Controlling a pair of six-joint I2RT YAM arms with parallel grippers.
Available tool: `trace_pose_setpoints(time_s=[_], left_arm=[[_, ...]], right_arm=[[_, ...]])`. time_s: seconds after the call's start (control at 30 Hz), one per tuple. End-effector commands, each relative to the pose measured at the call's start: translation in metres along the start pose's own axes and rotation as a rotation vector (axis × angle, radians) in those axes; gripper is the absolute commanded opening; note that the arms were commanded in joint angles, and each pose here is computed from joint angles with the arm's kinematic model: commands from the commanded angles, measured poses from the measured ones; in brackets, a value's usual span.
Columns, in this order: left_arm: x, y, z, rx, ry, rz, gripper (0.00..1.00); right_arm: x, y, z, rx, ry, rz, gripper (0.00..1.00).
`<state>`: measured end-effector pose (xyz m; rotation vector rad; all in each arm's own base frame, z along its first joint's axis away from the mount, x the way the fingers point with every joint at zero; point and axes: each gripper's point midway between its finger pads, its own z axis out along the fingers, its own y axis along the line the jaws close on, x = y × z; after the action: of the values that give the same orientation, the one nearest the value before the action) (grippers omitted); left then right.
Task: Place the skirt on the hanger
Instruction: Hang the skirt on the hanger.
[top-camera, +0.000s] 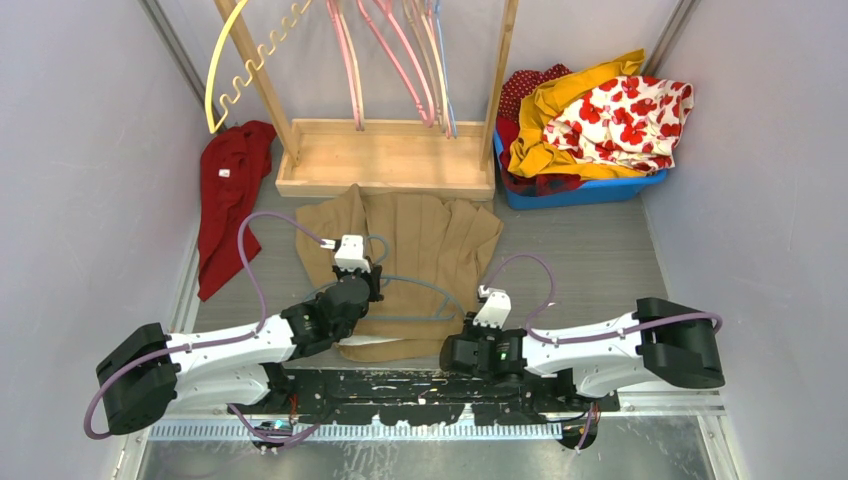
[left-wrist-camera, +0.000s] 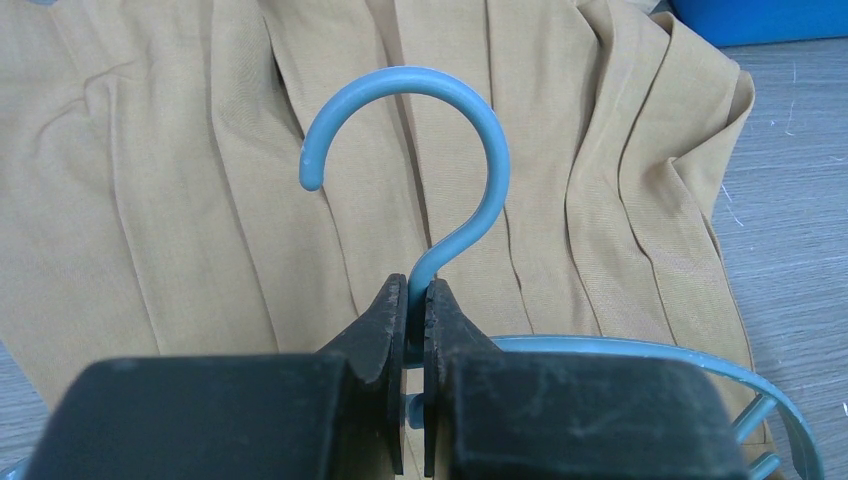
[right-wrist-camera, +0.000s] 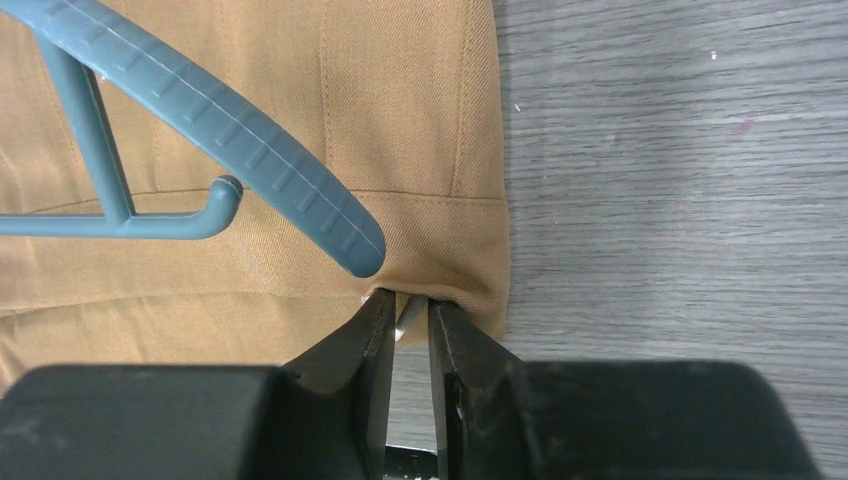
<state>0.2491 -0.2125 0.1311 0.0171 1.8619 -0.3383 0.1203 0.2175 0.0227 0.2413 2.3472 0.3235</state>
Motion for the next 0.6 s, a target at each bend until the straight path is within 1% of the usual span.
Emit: trace_pose_setpoints(time_s=[0.0,0.03,0.1,0.17,0.23,0.33,0.57], left_arm=[[-0.024,-0.005,-0.001,0.0,-0.086,-0.062,0.0],[-0.024,-0.005,-0.001,0.001,-0.087,-0.063,0.0],[-0.024,-0.004,-0.001,-0.001,-0.088,-0.063,0.0],[-0.024,-0.004,-0.002,-0.001,-0.087,-0.062,0.0],[-0.024,-0.003,-0.002,-0.002,-0.088,-0.061,0.0],[-0.024,-0.005,-0.002,0.002,-0.087,-0.061,0.0],[-0.026,-0.006,-0.002,0.006,-0.092,-0.065,0.0]], right_arm=[[-0.007,0.018,0.001,-0.032,-0.029,0.032,0.25],[-0.006,0.018,0.002,-0.031,-0.028,0.029,0.25],[-0.007,0.019,0.002,-0.031,-0.03,0.028,0.21],[-0.008,0.021,0.001,-0.034,-0.032,0.027,0.16],[-0.011,0.022,-0.001,-0.037,-0.037,0.027,0.09],[-0.019,0.022,-0.007,-0.046,-0.051,0.028,0.02],[-0.039,0.028,-0.024,-0.089,-0.076,0.045,0.01]])
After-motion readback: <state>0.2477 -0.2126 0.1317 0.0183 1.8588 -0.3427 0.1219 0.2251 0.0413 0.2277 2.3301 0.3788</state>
